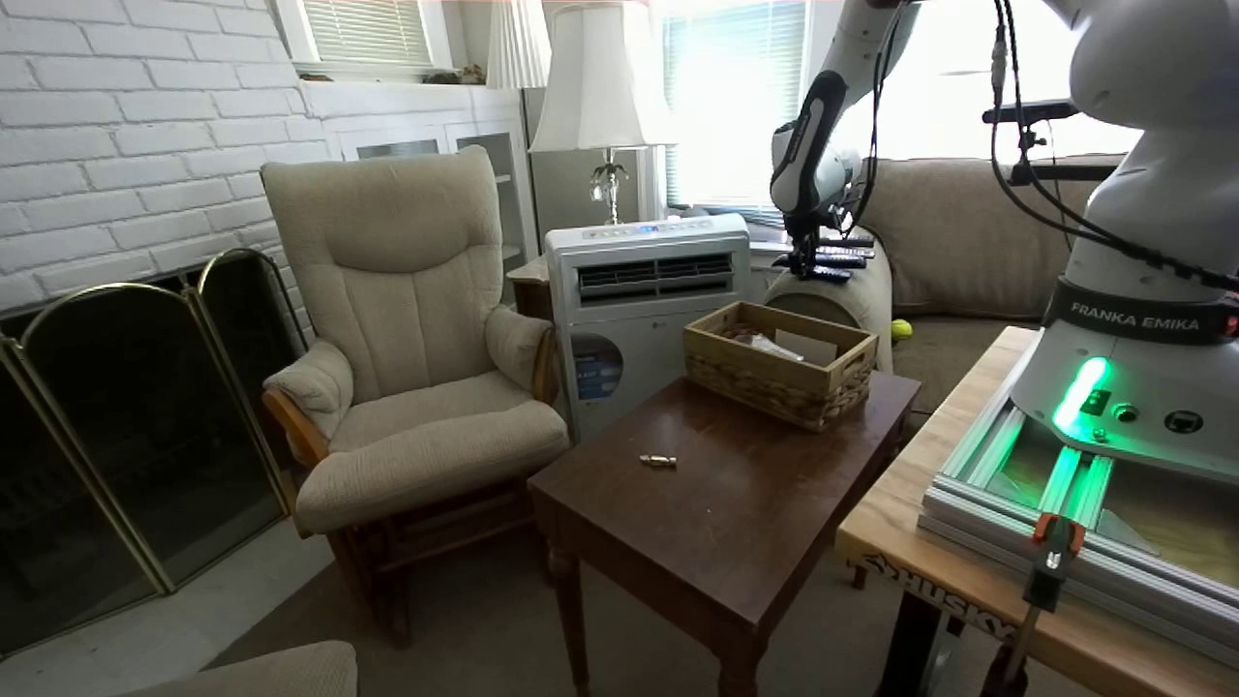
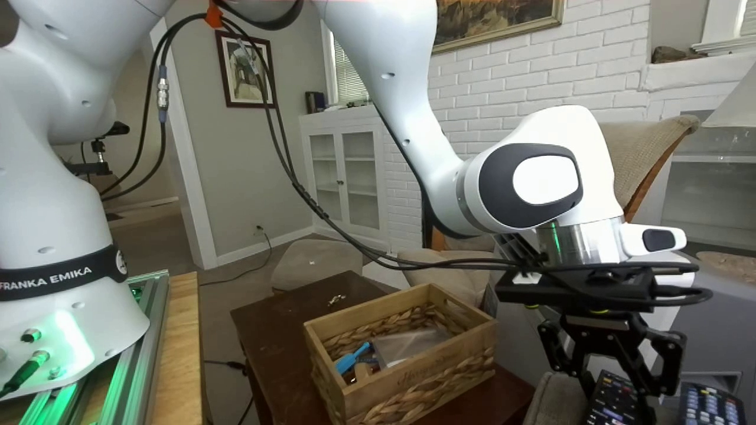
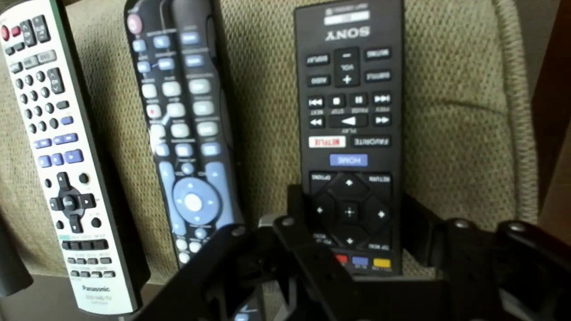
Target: Shift one remote to the basket
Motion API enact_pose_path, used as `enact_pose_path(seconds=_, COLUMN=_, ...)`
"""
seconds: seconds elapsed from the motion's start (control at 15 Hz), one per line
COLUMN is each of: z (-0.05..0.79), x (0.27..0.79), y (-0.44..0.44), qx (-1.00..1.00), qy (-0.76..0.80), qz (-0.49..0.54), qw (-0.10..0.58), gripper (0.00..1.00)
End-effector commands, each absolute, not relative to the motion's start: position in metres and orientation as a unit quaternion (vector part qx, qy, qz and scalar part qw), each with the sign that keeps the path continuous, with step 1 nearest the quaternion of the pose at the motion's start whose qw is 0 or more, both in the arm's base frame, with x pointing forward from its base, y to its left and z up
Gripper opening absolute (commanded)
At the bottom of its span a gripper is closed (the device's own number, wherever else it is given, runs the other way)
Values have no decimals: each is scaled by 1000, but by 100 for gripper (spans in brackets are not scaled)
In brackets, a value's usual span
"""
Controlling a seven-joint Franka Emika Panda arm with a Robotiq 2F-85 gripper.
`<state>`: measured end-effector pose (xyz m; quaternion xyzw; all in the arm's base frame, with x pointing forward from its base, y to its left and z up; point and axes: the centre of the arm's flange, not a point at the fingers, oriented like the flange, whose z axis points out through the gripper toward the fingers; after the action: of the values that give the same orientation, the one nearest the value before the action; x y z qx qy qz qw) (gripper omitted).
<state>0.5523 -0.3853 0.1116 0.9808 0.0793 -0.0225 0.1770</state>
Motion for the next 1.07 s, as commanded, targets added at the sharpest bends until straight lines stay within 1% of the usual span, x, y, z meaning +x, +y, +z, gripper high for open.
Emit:
enact_pose_path(seconds=0.0, z=104, x=558, y=-396, qx=981, qy=87, qz=-25, qw=170, gripper=24)
enact_pose_path(seconds=0.27, z=122, x=548, y=-390, qx=983, qy=89, qz=-31, qw=155, gripper=24)
enact_pose_path(seconds=0.6, z=156, x=527, y=-370, qx=982, qy=97, qz=-33, qw=160, gripper=24)
enact_pose_path(seconds=1.0, z=175, x=514, y=-326, qx=983, qy=113, qz=-32, qw=141, gripper=24)
